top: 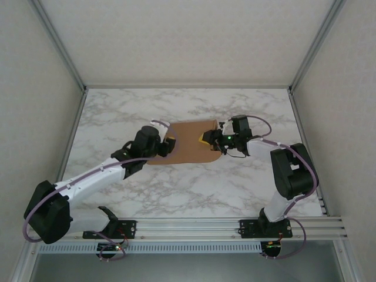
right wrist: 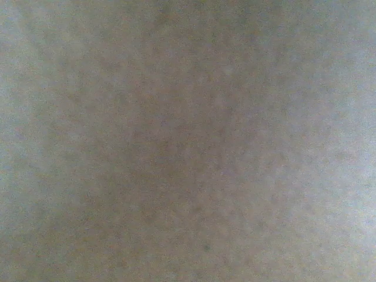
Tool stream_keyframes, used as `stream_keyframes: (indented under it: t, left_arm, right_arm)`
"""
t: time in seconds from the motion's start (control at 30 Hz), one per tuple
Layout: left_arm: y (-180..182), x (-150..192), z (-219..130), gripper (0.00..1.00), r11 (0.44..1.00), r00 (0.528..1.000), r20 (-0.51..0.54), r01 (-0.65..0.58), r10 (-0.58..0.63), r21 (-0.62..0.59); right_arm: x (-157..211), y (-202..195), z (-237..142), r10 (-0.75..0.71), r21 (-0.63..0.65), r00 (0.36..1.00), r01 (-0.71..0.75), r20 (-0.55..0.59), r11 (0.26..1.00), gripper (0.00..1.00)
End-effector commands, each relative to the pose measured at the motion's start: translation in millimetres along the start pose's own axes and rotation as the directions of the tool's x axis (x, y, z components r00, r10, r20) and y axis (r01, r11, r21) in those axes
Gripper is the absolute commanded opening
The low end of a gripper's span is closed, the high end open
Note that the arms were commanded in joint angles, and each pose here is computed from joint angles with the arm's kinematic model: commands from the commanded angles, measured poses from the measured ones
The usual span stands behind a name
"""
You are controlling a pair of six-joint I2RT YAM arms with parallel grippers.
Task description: Fold the paper box
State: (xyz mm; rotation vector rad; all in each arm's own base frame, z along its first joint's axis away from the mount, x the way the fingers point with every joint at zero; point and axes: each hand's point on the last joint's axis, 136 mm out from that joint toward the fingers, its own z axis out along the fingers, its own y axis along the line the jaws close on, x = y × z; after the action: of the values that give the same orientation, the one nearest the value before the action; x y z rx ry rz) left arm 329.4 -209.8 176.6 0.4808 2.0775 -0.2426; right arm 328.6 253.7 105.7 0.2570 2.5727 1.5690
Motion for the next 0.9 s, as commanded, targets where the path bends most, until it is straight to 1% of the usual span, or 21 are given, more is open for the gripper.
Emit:
stream_keyframes:
  t: [0.0,0.07,0.13,0.23,0.3,0.37,0.43,0.57,0.7,0.8,0.87]
  left_arm:
    - [-14,14,1,0.54,0.967,0.967,-0.018,-0.255,0.255,0.008]
    - [-27,20,-1,0.54,0.944,0.945,-0.021,-0.326,0.327,0.056]
    - [-36,27,-3,0.54,0.923,0.927,-0.024,-0.37,0.374,0.105]
    - [-47,37,-5,0.52,0.899,0.91,-0.033,-0.402,0.413,0.173]
    - [-53,44,-2,0.52,0.89,0.904,-0.04,-0.411,0.426,0.199]
    - [-56,53,3,0.52,0.879,0.891,-0.058,-0.433,0.451,0.2]
    - [-57,60,9,0.51,0.87,0.877,-0.069,-0.457,0.475,0.186]
    - [-52,65,24,0.52,0.867,0.866,-0.086,-0.481,0.493,0.128]
    - [-38,62,42,0.54,0.855,0.851,-0.102,-0.518,0.516,0.004]
    - [-32,57,51,0.56,0.833,0.836,-0.097,-0.548,0.541,-0.077]
    - [-31,54,55,0.57,0.817,0.824,-0.088,-0.566,0.559,-0.108]
  right_arm:
    - [4,1,-7,0.026,0.01,1.0,-0.026,0.007,1.0,0.52]
    - [5,4,-8,0.026,0.004,1.0,-0.026,0.004,1.0,0.52]
    - [5,7,-9,0.024,-0.002,1.0,-0.024,0.003,1.0,0.52]
    - [7,9,-10,0.026,-0.009,1.0,-0.026,-0.001,1.0,0.52]
    - [7,10,-11,0.03,-0.011,1.0,-0.03,-0.002,0.999,0.52]
    - [9,11,-11,0.033,-0.017,0.999,-0.034,-0.006,0.999,0.52]
    - [9,12,-12,0.037,-0.023,0.999,-0.037,-0.008,0.999,0.52]
    - [10,18,-15,0.045,-0.036,0.999,-0.045,-0.005,0.998,0.52]
    - [13,25,-17,0.062,-0.068,0.998,-0.063,-0.004,0.996,0.52]
    - [17,32,-20,0.071,-0.094,0.997,-0.071,-0.008,0.993,0.52]
    - [21,36,-21,0.071,-0.099,0.997,-0.071,-0.011,0.993,0.52]
